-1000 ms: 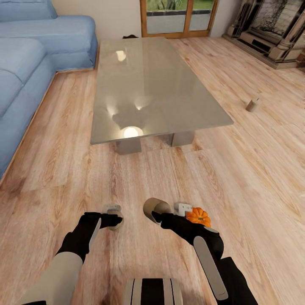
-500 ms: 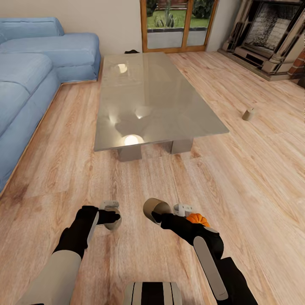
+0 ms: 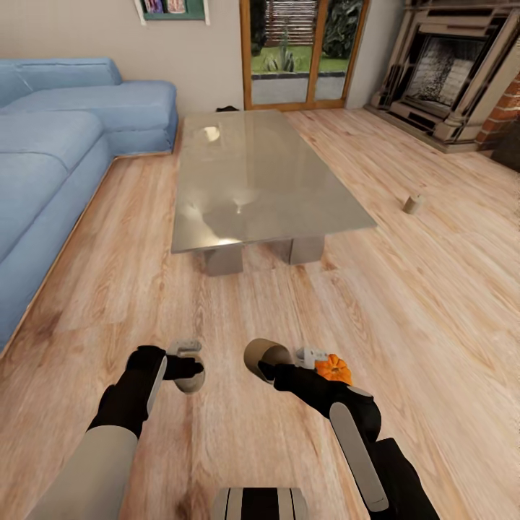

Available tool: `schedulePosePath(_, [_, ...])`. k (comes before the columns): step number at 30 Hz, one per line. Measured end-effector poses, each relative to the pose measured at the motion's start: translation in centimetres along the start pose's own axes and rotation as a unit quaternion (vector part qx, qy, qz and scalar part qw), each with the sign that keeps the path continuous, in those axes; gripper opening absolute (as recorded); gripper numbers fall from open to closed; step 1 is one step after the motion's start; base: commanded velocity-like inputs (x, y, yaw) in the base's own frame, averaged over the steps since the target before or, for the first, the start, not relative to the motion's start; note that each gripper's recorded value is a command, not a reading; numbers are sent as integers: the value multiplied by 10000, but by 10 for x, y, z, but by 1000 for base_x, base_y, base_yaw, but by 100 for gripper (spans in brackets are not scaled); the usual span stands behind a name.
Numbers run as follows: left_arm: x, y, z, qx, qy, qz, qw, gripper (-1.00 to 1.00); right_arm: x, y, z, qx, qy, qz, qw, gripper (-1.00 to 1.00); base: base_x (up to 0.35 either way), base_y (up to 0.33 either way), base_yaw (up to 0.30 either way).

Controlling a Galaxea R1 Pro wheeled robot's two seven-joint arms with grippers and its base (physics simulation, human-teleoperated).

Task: Place each of the two pumpkins and all three candles from the living room inside a cabinet in the living room (use any cabinet), then make sure every cabinet is closed, and position the cauldron so it is next to a table in the living room.

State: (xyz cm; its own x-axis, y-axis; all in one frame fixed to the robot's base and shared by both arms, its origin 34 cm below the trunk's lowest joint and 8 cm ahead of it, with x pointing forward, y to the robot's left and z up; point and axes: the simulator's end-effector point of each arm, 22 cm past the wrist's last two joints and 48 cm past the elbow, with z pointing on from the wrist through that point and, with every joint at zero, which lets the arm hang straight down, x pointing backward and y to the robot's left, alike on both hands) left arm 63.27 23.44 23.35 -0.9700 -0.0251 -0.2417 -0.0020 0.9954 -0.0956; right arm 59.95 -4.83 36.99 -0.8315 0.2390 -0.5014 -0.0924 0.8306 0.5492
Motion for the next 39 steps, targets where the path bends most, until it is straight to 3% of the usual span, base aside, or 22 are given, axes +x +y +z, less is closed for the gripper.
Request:
schedulePosePath(5, [1,-1,-13,-1,134,-63,9999,-100,-7,4,-6,-7,-60,-49,10000,-100,-31,0,0])
schedulePosePath(9, [-14,0,-28,-20,-24,-60,10000,-100,-13,7,-12,2,-124,-88,9999,-100,-154,0,0])
schedulePosePath(14, [-56,5,-72,-122,-582,-73,9982,-100,-20,13,-18,-19,-205,-135,9997,-100,-306,0,0])
schedulePosePath(17, [-97,7,-118,-227,-1295,-6,9913,-100,-24,16,-22,-35,-256,-166,9995,-100,-335,0,-38])
schedulePosePath(19, [-111,3,-136,-249,-1537,78,9878,-100,-27,19,-25,-41,-293,-190,9994,-100,-341,0,-134])
schedulePosePath(27, [-132,-6,-177,-262,-1977,224,9796,-100,-41,29,-38,-70,-474,-292,9984,-100,-270,-8,-197])
schedulePosePath(36, [-142,-18,-205,-251,-2193,384,9746,-100,-70,3,-65,186,-779,-69,9968,-100,-29,-3,-214])
schedulePosePath(39, [-144,-23,-215,-237,-2268,434,9727,-100,-83,-21,-79,410,-913,115,9949,-100,-2,0,-214])
